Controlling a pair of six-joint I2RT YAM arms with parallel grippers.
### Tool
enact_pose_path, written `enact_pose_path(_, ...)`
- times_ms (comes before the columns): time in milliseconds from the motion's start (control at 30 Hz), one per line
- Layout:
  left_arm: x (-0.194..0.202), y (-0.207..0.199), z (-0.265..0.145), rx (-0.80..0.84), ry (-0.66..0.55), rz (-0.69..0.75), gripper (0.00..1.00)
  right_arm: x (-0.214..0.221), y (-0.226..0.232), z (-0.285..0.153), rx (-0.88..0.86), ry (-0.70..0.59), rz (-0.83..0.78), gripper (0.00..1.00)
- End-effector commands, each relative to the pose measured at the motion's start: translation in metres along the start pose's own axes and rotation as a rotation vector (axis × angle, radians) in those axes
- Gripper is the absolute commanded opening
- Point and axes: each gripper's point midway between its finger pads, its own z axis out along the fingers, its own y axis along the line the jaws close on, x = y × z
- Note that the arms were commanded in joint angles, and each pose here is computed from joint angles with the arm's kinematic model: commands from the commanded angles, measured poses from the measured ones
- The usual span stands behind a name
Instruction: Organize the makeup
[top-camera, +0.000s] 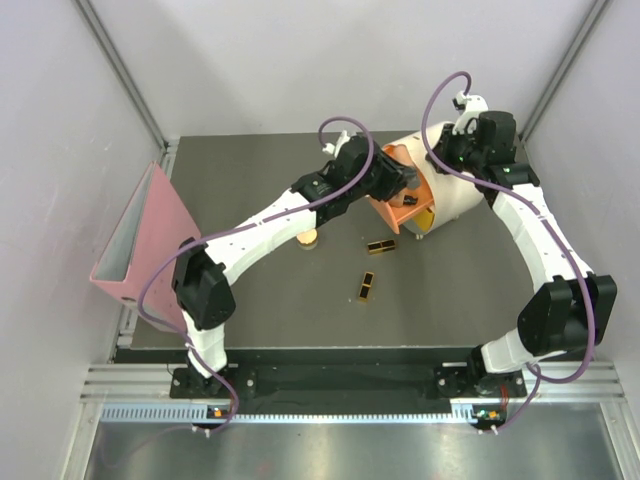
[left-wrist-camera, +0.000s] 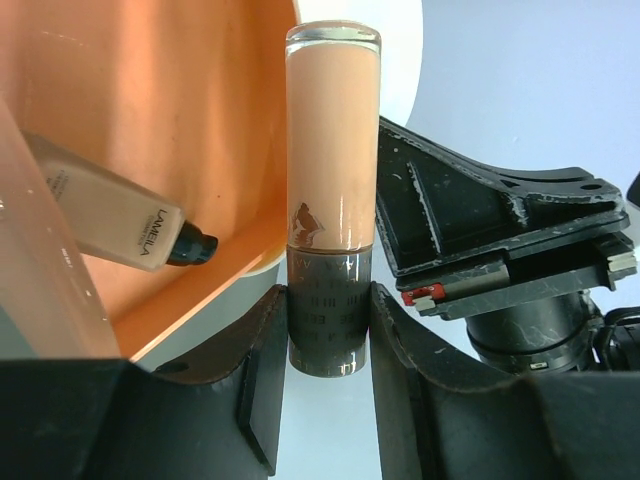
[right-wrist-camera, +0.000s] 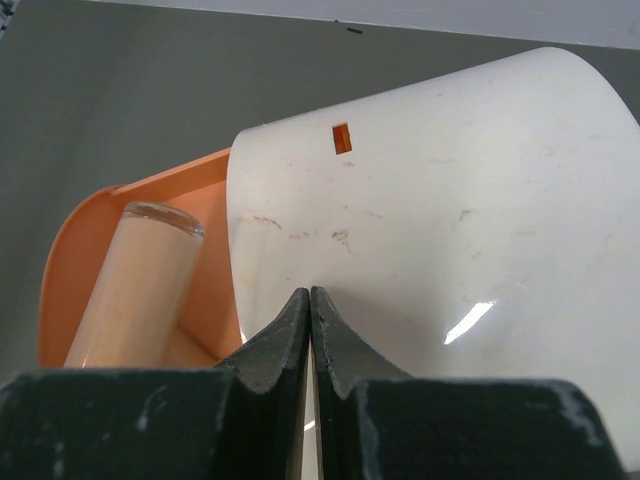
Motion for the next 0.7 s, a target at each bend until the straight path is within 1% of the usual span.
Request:
enact_pose_path(0, -0.0099, -0.0405, -0.0313, 0.113, -0.029, -0.019, 0.01, 0.0979, -0.023, -0.0036, 0.075, 0.343, 0.074, 0.04)
enact_pose_path(67, -0.0081, -0.0403, -0.0333, 0.114, -0.022, -0.015, 0.02, 0.0977, -0.0227, -0.0032, 0.073, 0.343, 0.075, 0.04)
enact_pose_path(200, -0.0056, -0.0351, -0.0333, 0.103, -0.017, -0.016, 0.08, 0.0978, -0.0231, -0.0025, 0.072, 0.347, 0.078, 0.04)
enact_pose_path(333, -0.0046, -0.0332, -0.0311, 0.1, -0.01, -0.02, 0.21, 0.0971, -0.0226, -0.0028, 0.072, 0.349, 0.076, 0.04)
enact_pose_path(433, -0.0043, -0.0368, -0.0312, 0.11, -0.007, -0.015, 0.25, 0.0968, -0.0229, -0.0035, 0.075, 0.348, 0.075, 0.04)
enact_pose_path(567, -0.0027, -0.0407, -0.0301, 0.121, 0.002, -0.015, 0.34, 0.097, -0.0225, -0.0043, 0.075, 0.346, 0.077, 0.04)
enact_pose_path(633, -0.0007, -0.0407, -0.0294, 0.121, 0.013, -0.014, 0.36, 0.0983, -0.0235, -0.0053, 0.08, 0.348, 0.079, 0.04)
enact_pose_path(667, -0.0017, -0.0403, -0.0285, 0.118, 0.014, -0.022, 0.41, 0.0979, -0.0228, -0.0052, 0.079, 0.346, 0.078, 0.04)
